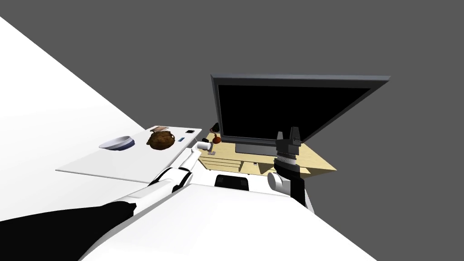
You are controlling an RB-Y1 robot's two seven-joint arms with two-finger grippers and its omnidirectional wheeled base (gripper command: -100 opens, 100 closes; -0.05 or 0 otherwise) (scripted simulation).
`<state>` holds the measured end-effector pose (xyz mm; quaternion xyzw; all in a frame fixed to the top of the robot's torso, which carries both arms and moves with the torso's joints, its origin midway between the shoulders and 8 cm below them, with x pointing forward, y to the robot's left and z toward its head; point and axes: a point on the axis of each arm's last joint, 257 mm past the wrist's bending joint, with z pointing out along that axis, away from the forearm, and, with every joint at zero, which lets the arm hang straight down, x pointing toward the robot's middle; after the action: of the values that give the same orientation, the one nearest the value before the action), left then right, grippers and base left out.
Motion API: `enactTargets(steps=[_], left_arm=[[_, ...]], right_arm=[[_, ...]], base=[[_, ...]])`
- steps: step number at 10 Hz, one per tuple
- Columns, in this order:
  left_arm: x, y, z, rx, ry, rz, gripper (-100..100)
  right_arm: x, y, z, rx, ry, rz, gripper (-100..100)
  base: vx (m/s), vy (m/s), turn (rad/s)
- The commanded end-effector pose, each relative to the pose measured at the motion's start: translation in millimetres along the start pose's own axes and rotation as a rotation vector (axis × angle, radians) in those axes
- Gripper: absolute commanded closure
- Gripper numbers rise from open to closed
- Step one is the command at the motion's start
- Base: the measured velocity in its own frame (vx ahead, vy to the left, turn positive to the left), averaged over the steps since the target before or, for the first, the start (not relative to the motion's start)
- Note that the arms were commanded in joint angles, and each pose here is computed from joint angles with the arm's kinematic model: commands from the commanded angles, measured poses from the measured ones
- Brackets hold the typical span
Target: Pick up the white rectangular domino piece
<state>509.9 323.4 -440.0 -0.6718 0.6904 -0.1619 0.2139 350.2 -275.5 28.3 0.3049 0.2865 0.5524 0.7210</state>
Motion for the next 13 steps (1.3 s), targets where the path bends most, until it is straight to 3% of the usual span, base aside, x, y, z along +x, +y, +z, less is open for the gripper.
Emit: enactTargets(steps=[1,2,3,5,6,9,10,13], left_arm=[[2.0,11,3.4,-0.041,0.003,-0.005,-100],[5.4,29,7.3,-0.103,0.01,-0.014,-100],[5.4,29,7.3,-0.103,0.01,-0.014,-100],[11.8,59,11.7,-0.21,0.024,-0.03,-100],[11.9,61,11.4,-0.217,0.024,-0.029,-100],[19.9,101,11.2,-0.355,0.04,-0.047,-100],[19.9,101,11.1,-0.356,0.04,-0.047,-100],[27.0,127,7.9,-0.449,0.053,-0.058,-100]], right_arm=[[0,0,0.0,0.0,0.0,0.0,0],[0,0,0.0,0.0,0.0,0.0,0],[0,0,0.0,0.0,0.0,0.0,0],[0,0,0.0,0.0,0.0,0.0,0],[0,0,0.0,0.0,0.0,0.0,0],[0,0,0.0,0.0,0.0,0.0,0],[0,0,0.0,0.0,0.0,0.0,0],[0,0,0.0,0.0,0.0,0.0,0]], base=[[0.022,0.031,-0.034],[0.02,0.037,-0.052],[0.018,0.032,-0.039],[0.032,0.044,-0.069],[0.028,0.044,-0.041],[0.038,0.048,-0.071],[0.033,0.03,-0.02],[0.038,0.031,-0.042]])
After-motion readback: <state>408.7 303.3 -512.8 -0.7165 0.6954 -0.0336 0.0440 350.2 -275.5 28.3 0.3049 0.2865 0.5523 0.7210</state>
